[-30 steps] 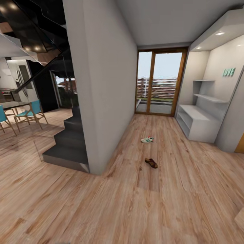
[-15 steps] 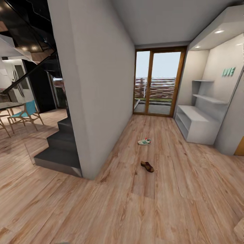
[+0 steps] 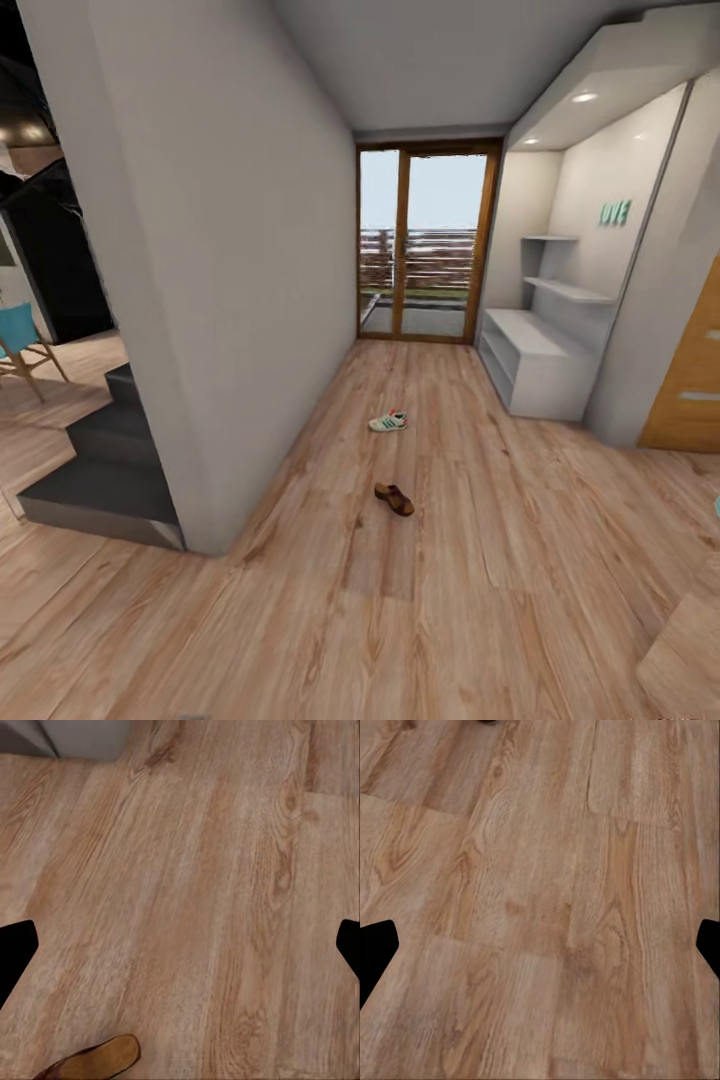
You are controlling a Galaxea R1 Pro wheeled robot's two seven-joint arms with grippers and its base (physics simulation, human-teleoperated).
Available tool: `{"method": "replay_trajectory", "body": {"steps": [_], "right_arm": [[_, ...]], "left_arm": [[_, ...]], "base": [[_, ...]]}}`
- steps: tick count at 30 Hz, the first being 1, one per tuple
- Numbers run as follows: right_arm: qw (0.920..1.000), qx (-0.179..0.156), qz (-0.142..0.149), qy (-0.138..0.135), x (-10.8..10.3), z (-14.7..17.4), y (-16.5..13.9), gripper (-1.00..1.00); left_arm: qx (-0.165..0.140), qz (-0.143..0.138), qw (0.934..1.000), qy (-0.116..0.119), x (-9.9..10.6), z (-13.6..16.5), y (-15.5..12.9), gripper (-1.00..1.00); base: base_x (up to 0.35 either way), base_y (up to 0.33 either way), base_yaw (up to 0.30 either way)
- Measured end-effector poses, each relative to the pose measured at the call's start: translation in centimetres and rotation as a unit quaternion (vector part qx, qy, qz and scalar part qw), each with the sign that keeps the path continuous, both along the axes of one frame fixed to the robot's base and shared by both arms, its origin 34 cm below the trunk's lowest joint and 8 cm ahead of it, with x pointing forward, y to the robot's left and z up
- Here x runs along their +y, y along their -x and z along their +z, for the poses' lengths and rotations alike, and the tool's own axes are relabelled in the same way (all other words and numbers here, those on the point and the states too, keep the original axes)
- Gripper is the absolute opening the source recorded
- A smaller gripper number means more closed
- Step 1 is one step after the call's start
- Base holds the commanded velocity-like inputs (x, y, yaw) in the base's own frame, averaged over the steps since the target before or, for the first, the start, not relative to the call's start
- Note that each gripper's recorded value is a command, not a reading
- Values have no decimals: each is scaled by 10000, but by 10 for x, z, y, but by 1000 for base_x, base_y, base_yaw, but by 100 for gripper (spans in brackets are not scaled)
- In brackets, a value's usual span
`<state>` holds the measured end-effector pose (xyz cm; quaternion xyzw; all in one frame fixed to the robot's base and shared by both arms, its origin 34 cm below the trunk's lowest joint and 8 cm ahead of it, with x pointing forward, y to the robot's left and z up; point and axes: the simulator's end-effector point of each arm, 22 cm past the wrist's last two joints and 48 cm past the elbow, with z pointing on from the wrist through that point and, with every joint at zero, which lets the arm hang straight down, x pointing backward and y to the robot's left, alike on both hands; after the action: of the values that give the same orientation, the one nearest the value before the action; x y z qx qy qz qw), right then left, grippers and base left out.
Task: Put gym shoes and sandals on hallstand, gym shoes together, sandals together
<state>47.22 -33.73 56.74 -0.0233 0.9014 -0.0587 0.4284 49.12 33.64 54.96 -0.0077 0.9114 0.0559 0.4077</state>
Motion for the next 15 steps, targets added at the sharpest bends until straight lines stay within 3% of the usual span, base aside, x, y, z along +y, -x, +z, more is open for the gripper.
{"method": "replay_trajectory", "body": {"steps": [5, 15], "right_arm": [[10000, -2, 1, 0, 0, 0, 0, 100], [10000, 3, 3, 0, 0, 0, 0, 100]], "left_arm": [[1, -2, 10000, -5, 0, 0, 0, 100], [-2, 0, 10000, -12, 2, 0, 0, 100]], "base": [[289, -194, -217], [323, -102, -38]]}}
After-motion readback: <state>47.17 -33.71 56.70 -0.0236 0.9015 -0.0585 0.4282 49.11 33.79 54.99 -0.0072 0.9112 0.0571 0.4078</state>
